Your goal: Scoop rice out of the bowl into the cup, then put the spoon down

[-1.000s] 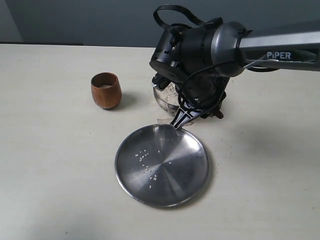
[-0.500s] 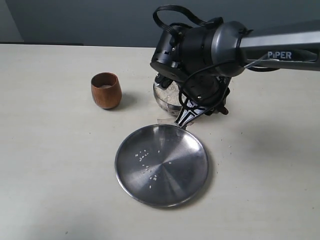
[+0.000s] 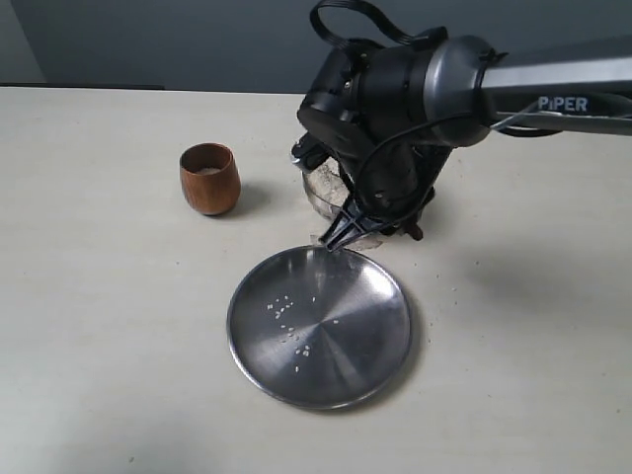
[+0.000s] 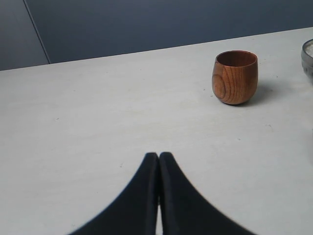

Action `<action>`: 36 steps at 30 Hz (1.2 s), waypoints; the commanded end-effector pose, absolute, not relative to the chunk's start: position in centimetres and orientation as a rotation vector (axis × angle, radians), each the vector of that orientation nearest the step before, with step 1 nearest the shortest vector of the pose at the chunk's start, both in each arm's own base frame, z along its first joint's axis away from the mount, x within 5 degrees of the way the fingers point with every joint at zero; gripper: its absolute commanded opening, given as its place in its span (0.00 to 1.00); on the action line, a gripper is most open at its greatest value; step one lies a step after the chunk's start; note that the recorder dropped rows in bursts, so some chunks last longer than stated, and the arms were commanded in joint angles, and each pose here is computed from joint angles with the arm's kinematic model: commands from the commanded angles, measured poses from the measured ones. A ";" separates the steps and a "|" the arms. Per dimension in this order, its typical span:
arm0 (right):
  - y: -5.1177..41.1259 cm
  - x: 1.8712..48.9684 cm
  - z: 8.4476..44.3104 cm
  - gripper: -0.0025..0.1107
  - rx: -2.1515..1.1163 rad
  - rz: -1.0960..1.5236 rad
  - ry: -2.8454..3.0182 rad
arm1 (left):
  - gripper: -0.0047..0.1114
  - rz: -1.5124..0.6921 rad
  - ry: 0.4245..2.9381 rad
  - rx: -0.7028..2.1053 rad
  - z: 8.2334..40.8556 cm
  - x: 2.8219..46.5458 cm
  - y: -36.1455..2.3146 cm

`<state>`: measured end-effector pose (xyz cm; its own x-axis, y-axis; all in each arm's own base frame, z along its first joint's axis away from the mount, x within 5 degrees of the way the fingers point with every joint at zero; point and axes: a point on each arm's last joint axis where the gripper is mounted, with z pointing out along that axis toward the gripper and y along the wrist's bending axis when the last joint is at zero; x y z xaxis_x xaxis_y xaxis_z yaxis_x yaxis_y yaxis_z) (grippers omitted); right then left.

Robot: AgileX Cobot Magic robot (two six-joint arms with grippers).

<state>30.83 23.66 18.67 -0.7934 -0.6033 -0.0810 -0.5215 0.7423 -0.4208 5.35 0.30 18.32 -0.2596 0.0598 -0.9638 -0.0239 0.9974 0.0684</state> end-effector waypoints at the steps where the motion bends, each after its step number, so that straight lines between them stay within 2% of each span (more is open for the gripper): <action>1: 22.8 31.5 19.8 0.02 -0.749 -0.369 2.789 | 0.04 0.082 1.826 0.030 18.2 5.3 0.3; 12: 21.0 31.7 18.5 0.02 -0.719 -0.304 2.853 | 0.04 0.082 1.826 0.030 18.2 5.3 0.3; 25: 21.9 31.6 21.5 0.02 -0.713 -0.105 2.717 | 0.04 0.082 1.826 0.030 18.2 5.3 0.3; 29: 22.7 31.4 21.6 0.02 -0.763 -0.056 2.680 | 0.04 0.082 1.828 0.030 18.2 5.3 0.3; 36: 25.4 31.5 24.1 0.02 -0.809 0.015 2.582 | 0.04 0.082 1.828 0.030 18.2 5.3 0.3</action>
